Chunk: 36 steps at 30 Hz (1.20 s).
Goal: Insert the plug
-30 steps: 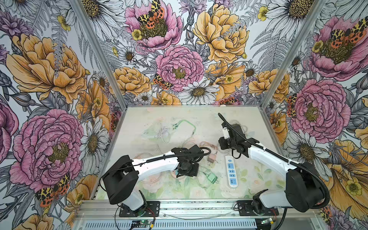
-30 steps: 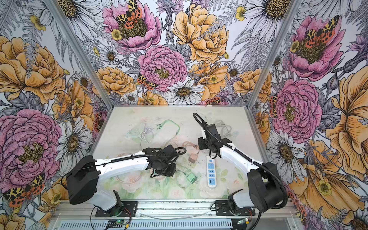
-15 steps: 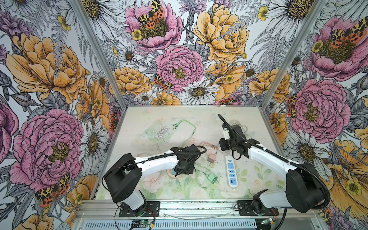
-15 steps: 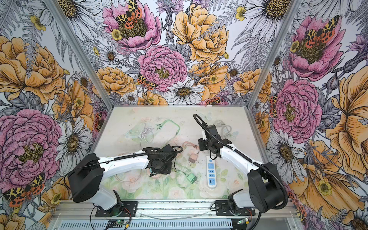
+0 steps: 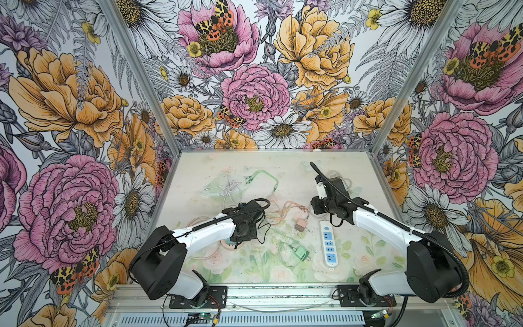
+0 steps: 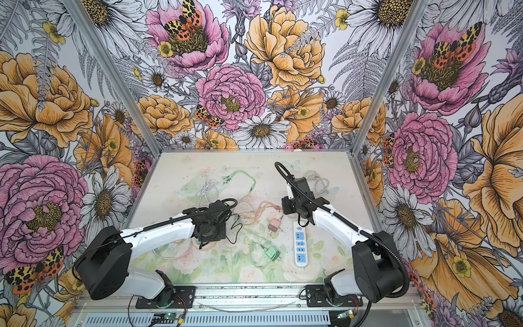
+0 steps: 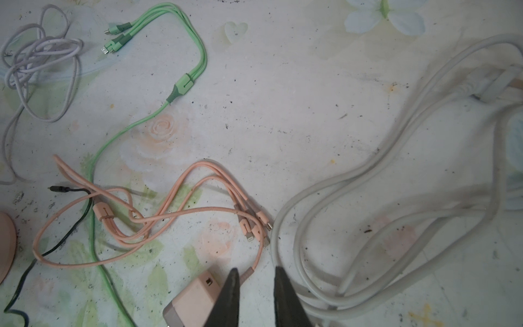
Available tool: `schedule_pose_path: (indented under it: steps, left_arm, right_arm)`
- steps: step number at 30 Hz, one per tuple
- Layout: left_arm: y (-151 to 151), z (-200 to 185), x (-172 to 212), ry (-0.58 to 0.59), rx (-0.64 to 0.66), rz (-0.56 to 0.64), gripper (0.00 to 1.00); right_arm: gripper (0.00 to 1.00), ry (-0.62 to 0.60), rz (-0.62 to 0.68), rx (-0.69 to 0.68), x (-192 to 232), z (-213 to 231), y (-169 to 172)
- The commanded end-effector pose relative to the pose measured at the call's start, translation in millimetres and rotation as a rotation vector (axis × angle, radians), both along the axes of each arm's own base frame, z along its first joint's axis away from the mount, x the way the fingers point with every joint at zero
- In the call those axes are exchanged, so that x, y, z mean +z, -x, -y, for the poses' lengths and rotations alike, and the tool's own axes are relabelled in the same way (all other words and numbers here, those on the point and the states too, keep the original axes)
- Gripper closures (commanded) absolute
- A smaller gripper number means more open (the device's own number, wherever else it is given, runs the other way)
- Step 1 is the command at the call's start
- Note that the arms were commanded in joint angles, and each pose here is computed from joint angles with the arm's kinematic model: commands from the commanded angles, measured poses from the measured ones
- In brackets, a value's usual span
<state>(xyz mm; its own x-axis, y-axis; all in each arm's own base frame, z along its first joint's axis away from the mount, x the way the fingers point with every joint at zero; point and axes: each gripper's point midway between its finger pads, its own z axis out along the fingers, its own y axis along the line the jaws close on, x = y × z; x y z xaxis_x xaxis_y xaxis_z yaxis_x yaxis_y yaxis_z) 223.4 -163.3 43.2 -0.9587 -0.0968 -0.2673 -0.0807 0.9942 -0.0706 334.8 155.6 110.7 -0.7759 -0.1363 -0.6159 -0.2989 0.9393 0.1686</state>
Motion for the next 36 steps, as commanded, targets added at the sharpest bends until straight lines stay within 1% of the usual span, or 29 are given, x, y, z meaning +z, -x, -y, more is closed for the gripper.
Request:
schedule_pose_path:
  steps: [1, 5, 9, 11, 14, 16, 22, 26, 29, 32, 36]
  left_arm:
    - [2.8, 8.4, 3.8, 0.055, -0.034, 0.0, 0.88]
    - [10.6, 32.9, 20.7, 0.131, -0.136, 0.006, 0.8]
    - [25.4, 49.5, 39.2, 0.214, -0.206, -0.009, 0.77]
    - [35.9, 41.7, 46.6, 0.181, -0.21, -0.037, 0.77]
    - [48.6, 21.4, 61.2, 0.074, -0.204, -0.056, 0.77]
    - [52.9, 16.1, 74.6, 0.059, -0.208, -0.04, 0.76]
    - [38.8, 13.5, 133.3, 0.147, -0.174, 0.153, 0.75]
    - [24.0, 5.5, 158.3, 0.136, -0.136, 0.27, 0.74]
    - [12.9, 8.1, 165.9, 0.141, -0.121, 0.324, 0.73]
    - [2.8, 19.8, 168.5, 0.169, -0.129, 0.354, 0.72]
    - [-5.8, 32.3, 164.5, 0.188, -0.148, 0.359, 0.7]
  right_arm:
    - [0.75, -0.035, 0.019, 0.011, 10.9, -4.1, -1.7]
    - [0.74, -0.036, 0.024, 0.012, 13.6, -4.1, -1.3]
    - [0.73, -0.02, 0.038, 0.003, 17.7, -0.2, -1.9]
    - [0.73, -0.01, 0.047, -0.004, 20.4, 2.2, -2.0]
    - [0.71, 0.007, 0.06, -0.02, 24.3, 6.5, -3.9]
    - [0.69, 0.011, 0.067, -0.026, 26.5, 7.5, -5.2]
    - [0.68, -0.018, 0.054, -0.005, 31.0, 1.3, -2.6]
    - [0.65, -0.021, 0.035, -0.004, 28.1, 1.8, 2.3]
    - [0.63, -0.029, 0.016, -0.004, 23.8, 0.3, 5.1]
    - [0.61, -0.047, -0.005, 0.016, 21.0, -10.1, 5.6]
    - [0.6, -0.043, -0.03, 0.06, 15.4, -31.5, 3.4]
